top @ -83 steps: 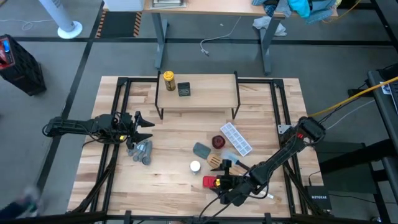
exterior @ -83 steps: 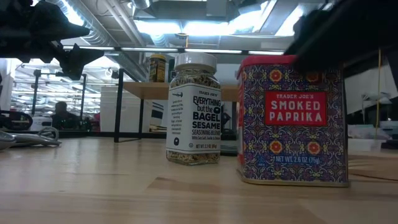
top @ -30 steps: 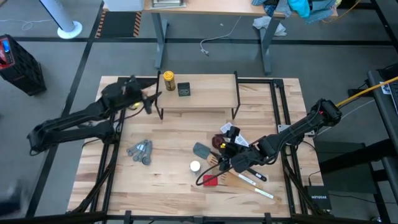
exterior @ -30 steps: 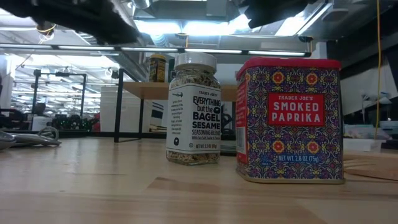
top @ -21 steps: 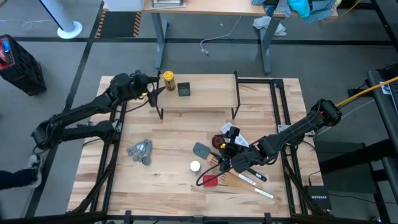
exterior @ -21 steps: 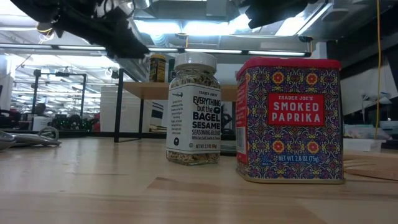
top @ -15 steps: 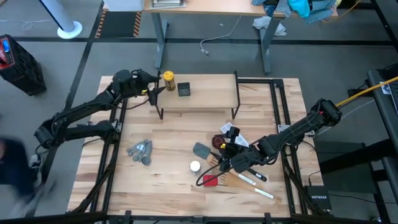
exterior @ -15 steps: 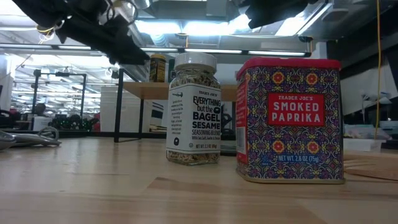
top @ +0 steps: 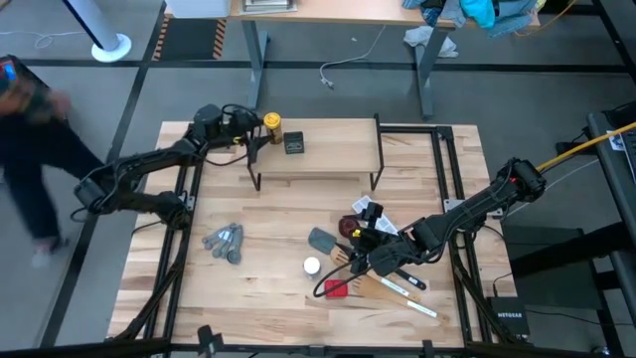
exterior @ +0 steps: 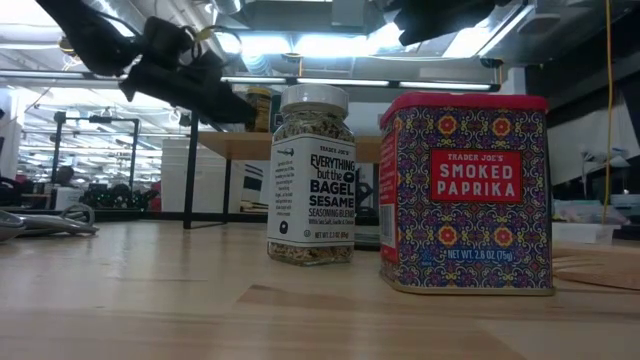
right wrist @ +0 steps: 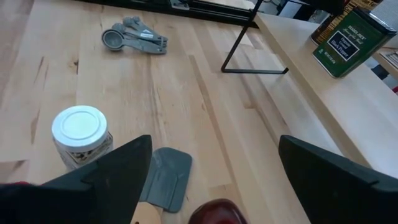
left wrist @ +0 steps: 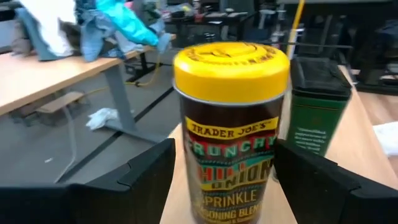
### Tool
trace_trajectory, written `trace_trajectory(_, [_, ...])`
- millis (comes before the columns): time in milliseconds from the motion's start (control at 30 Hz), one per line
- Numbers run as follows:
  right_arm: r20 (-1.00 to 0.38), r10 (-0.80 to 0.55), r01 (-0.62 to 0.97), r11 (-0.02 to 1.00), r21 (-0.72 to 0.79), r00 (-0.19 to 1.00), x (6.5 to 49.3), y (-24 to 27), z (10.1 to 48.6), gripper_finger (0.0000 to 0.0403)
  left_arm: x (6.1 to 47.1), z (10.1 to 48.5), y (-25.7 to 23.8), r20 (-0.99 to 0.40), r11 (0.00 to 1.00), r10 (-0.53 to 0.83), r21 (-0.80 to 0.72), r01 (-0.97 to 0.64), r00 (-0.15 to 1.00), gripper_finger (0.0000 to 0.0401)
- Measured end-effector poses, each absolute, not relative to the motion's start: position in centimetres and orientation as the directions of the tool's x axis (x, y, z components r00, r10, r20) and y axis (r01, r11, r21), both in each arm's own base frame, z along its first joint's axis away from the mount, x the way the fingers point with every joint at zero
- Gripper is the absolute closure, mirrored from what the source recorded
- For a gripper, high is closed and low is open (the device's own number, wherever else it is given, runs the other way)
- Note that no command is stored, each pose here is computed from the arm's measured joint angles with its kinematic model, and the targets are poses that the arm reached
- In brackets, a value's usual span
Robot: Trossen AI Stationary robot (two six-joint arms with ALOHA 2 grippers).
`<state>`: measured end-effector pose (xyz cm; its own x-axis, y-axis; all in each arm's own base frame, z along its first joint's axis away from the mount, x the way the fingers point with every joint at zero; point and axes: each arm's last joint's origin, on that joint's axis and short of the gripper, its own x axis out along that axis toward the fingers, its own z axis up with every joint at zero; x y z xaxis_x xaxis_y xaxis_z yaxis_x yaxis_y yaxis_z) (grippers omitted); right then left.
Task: Shelf spices
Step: Remove the yellow seasoning bottle from the shelf
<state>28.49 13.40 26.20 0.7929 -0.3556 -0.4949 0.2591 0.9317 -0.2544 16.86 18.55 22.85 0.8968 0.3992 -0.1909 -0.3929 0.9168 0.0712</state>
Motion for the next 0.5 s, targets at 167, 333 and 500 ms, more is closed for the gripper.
trace_trajectory(167, [-0.494,-0.355,0.26,0.932,-0.252,0.794,28.5,13.4,26.2,0.0047,17.3,22.2,18.7,-0.199,0.94,0.342,0.087,-0.331,0.918,0.0141])
trace_trajectory(333, [-0.49,-0.359,0.266,0.931,-0.252,0.794,28.5,13.4,26.2,0.0047,17.8,21.7,18.7,-0.21,0.945,0.322,0.128,-0.3,0.923,0.0141])
trace_trajectory(500, [-0.487,-0.362,0.269,0.93,-0.252,0.795,28.5,13.4,26.2,0.0047,18.5,21.6,18.9,-0.168,0.946,0.314,0.134,-0.294,0.935,0.0141])
